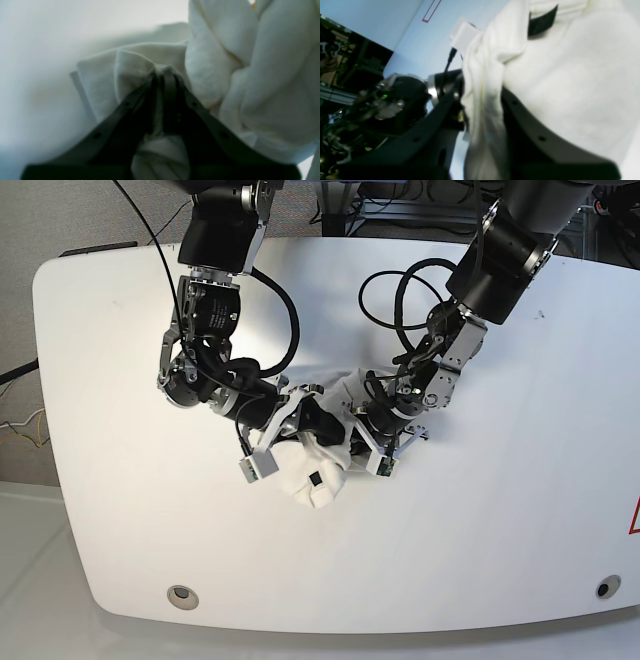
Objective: Fold the T-shirt properly
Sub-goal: 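Fold the held end with the right gripper toward the left gripper, then press the folded bundle together with both grippers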
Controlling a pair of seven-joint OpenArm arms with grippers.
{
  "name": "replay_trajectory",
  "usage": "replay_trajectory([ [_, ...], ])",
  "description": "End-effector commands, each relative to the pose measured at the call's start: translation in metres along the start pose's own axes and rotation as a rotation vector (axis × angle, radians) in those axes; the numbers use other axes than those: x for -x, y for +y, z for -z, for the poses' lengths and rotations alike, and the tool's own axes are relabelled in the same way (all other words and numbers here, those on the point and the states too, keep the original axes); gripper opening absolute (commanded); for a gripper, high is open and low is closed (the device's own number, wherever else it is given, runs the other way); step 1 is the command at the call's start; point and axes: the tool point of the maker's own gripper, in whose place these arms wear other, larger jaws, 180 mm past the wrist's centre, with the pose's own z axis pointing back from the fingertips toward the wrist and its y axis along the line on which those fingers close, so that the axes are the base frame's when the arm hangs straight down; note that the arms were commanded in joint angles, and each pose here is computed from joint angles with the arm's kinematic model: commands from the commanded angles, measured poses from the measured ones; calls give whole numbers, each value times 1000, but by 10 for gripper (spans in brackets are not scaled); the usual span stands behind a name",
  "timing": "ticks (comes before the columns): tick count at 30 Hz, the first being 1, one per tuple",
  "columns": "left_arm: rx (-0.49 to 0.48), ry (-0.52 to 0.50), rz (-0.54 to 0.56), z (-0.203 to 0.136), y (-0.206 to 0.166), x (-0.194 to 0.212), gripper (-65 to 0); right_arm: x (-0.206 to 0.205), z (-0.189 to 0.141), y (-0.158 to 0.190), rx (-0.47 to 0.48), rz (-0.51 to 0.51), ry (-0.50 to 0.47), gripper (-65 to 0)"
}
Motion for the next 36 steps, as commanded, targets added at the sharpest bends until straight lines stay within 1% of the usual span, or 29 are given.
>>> replay_trajectory([
  [1, -20, 240, -9, -7, 3, 63, -590, -13, 5, 6, -40, 2, -43, -650],
  [9, -26, 235, -11, -7, 7, 60, -588, -11, 6, 5, -42, 12, -48, -650],
  [11, -26, 234, -12, -7, 7, 60, -570, -12, 6, 5, -41, 12, -49, -650],
  [15, -24, 215, -20, -7, 7, 53, -485, -13, 6, 5, -41, 9, -50, -650],
  [17, -18, 179, -32, -8, 5, 40, -435, -13, 6, 6, -42, 9, -49, -650],
  [20, -7, 149, -46, -12, 1, 32, -392, -13, 6, 6, -42, 9, -49, -650],
  [27, 16, 68, -64, -20, -7, 6, -387, -13, 6, 6, -42, 9, -49, -650],
  [36, 11, 41, -48, -26, -1, -5, -387, -13, 6, 6, -42, 10, -49, -650],
])
